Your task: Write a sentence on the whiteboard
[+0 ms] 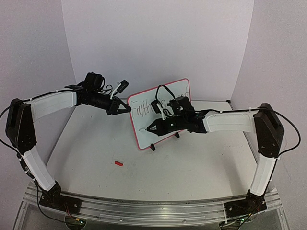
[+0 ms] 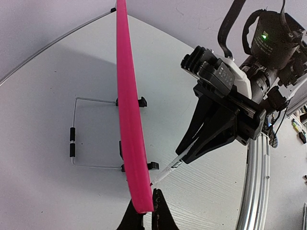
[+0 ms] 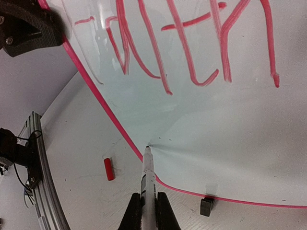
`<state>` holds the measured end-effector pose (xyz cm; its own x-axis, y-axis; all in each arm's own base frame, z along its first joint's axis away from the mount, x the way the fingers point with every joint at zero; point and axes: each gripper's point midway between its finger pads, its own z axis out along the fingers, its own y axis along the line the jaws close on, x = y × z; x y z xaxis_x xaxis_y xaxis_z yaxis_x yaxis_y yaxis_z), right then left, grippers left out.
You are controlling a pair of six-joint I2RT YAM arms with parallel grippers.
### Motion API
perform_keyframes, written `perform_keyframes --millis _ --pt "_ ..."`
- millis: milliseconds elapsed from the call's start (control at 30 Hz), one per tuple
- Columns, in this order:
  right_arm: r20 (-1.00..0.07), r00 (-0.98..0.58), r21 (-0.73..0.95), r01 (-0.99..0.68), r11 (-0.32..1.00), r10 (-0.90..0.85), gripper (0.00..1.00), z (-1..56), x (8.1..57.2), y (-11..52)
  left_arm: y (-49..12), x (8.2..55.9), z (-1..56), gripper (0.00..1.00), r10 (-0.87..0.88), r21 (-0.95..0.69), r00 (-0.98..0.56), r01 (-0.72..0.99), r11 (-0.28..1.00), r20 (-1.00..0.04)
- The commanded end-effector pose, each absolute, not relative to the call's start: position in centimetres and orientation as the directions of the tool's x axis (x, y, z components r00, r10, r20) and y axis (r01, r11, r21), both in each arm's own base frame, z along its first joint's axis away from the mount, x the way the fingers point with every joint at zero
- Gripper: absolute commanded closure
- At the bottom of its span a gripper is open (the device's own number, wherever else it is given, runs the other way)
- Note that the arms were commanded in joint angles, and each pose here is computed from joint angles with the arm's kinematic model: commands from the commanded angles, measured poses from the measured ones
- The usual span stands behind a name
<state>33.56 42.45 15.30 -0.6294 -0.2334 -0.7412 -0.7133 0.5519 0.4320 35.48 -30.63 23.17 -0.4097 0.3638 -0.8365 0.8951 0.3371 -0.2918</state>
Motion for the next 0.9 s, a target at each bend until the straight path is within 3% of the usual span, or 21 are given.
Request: perform_keyframes --millis 0,600,867 --pt "-0.769 -0.609 0.406 -0.701 0.586 -0.195 1.00 15.9 35.0 42.8 -31.3 33.0 21.6 1.00 0.425 -0.349 -0.455 0.886 0.306 -0.783" --pt "-0.716 -0.663 0.398 -0.644 0.653 -0.217 1.00 11.7 34.7 41.3 -31.2 32.9 21.9 1.00 0.423 -0.343 -0.450 0.888 0.307 -0.787" --pt "-0.737 -0.647 0.390 -0.643 0.660 -0.195 1.00 13.1 35.1 41.2 -31.2 32.9 22.0 1.00 0.423 -0.339 -0.447 0.889 0.307 -0.788"
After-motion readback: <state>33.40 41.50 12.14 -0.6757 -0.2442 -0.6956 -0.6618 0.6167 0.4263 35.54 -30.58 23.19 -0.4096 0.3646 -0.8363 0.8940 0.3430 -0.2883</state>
